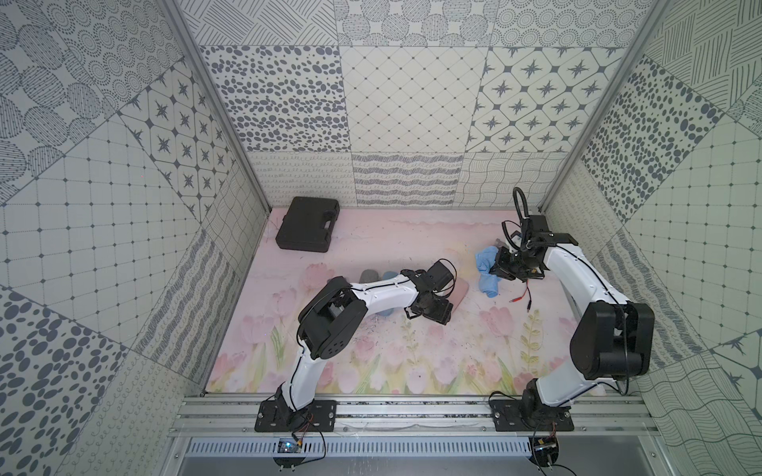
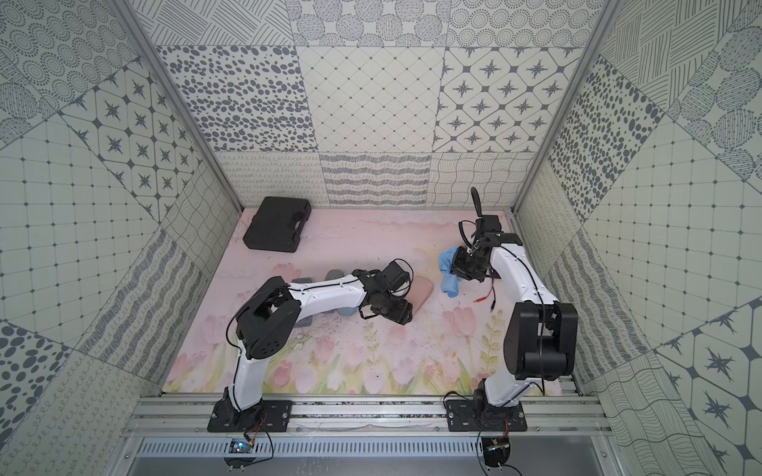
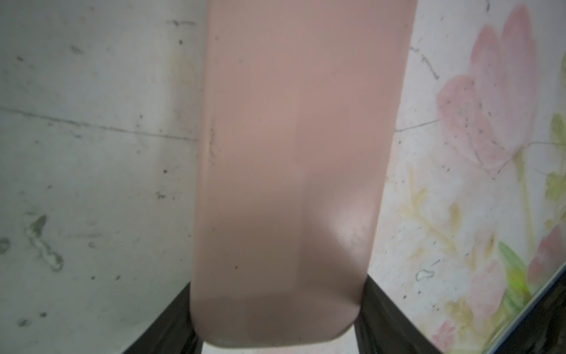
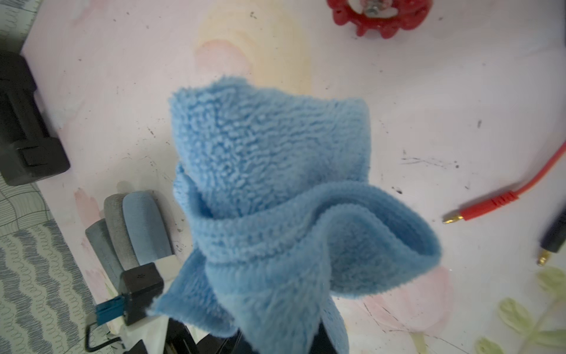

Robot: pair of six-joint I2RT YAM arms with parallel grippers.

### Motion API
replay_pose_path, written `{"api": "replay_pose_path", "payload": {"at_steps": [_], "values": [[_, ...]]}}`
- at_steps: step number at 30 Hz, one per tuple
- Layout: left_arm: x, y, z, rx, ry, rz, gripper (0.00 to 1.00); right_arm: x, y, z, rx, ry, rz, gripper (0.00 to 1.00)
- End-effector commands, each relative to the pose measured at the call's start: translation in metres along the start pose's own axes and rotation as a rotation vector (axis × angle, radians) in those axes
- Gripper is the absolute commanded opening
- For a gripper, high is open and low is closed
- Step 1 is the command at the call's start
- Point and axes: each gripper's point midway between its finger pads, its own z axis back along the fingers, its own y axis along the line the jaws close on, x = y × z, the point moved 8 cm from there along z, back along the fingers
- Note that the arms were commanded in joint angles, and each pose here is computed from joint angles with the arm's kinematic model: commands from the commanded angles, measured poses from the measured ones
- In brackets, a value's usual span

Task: Wipe the eyeglass case
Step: Wipe the dirt from the eyeglass case, then place the eyeglass case at the center of the board.

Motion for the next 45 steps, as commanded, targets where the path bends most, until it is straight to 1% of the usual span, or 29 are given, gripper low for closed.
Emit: {"api": "replay_pose_path", "payload": {"at_steps": [1, 3, 5, 6, 9, 10, 14, 16, 18, 19, 22, 24, 25, 26, 27, 28, 29, 31, 33, 36, 38, 40, 42, 43, 45], "values": [[-0.005, -0.017, -0.013, -0.08, 0.112, 0.143, 0.56, -0.006, -0.001, 0.008, -0.014, -0.022, 0.038, 0.0], [-0.006, -0.025, -0.014, -0.101, 0.108, 0.119, 0.67, -0.008, -0.001, 0.006, -0.008, -0.016, 0.032, 0.0], [-0.006, -0.03, -0.011, -0.133, 0.098, 0.098, 0.75, -0.009, -0.001, 0.005, 0.011, -0.016, 0.02, 0.0], [-0.005, -0.032, -0.009, -0.149, 0.083, 0.09, 0.79, -0.01, 0.0, 0.004, 0.018, -0.016, 0.016, 0.0], [0.0, -0.036, 0.001, -0.177, 0.023, 0.063, 0.96, -0.011, 0.002, 0.002, 0.03, -0.016, 0.008, 0.0], [0.001, -0.037, 0.004, -0.181, 0.006, 0.054, 0.99, -0.011, 0.002, 0.002, 0.029, -0.018, 0.007, 0.0], [0.006, -0.04, 0.024, -0.182, -0.046, 0.025, 1.0, -0.012, 0.003, 0.007, 0.02, -0.031, -0.005, 0.0], [0.005, -0.035, 0.04, -0.118, -0.081, 0.003, 1.0, -0.015, 0.007, 0.008, 0.013, -0.035, -0.015, 0.0], [-0.001, -0.023, 0.062, 0.008, -0.126, -0.016, 1.0, -0.025, 0.021, 0.002, 0.012, -0.025, 0.011, 0.0], [-0.004, -0.015, 0.074, 0.095, -0.158, -0.036, 1.0, -0.032, 0.03, -0.004, 0.009, -0.017, 0.022, 0.0], [-0.015, 0.011, 0.117, 0.326, -0.29, -0.07, 1.0, -0.052, 0.062, -0.024, 0.063, 0.011, 0.036, 0.0], [-0.023, 0.024, 0.143, 0.4, -0.375, -0.085, 1.0, -0.064, 0.085, -0.037, 0.099, 0.027, 0.049, 0.0], [-0.027, 0.032, 0.155, 0.409, -0.414, -0.071, 1.0, -0.07, 0.098, -0.044, 0.116, 0.038, 0.059, 0.0], [-0.031, 0.041, 0.165, 0.4, -0.445, -0.032, 1.0, -0.076, 0.11, -0.05, 0.131, 0.051, 0.073, 0.0], [-0.034, 0.052, 0.173, 0.384, -0.471, 0.025, 1.0, -0.081, 0.12, -0.057, 0.136, 0.069, 0.091, 0.0], [-0.036, 0.064, 0.179, 0.342, -0.483, 0.086, 0.99, -0.087, 0.127, -0.065, 0.129, 0.088, 0.1, 0.0], [-0.039, 0.075, 0.181, 0.279, -0.477, 0.135, 1.0, -0.091, 0.133, -0.072, 0.126, 0.097, 0.111, 0.0], [-0.039, 0.091, 0.182, 0.184, -0.471, 0.194, 1.0, -0.097, 0.136, -0.088, 0.102, 0.127, 0.121, 0.0], [-0.038, 0.098, 0.179, 0.151, -0.452, 0.184, 1.0, -0.1, 0.133, -0.1, 0.062, 0.145, 0.148, 0.0], [-0.034, 0.104, 0.179, 0.22, -0.452, 0.141, 1.0, -0.102, 0.116, -0.112, -0.07, 0.179, 0.213, 0.0], [-0.033, 0.111, 0.183, 0.294, -0.489, 0.133, 1.0, -0.104, 0.1, -0.114, -0.153, 0.211, 0.254, 0.0], [-0.032, 0.115, 0.19, 0.35, -0.537, 0.136, 1.0, -0.103, 0.083, -0.11, -0.2, 0.224, 0.268, 0.0], [-0.032, 0.119, 0.194, 0.354, -0.564, 0.153, 1.0, -0.099, 0.066, -0.102, -0.233, 0.235, 0.268, 0.0], [-0.035, 0.123, 0.192, 0.347, -0.566, 0.182, 1.0, -0.097, 0.057, -0.097, -0.243, 0.241, 0.269, 0.0], [-0.038, 0.129, 0.183, 0.291, -0.546, 0.219, 1.0, -0.092, 0.045, -0.089, -0.258, 0.25, 0.269, 0.0]]}}
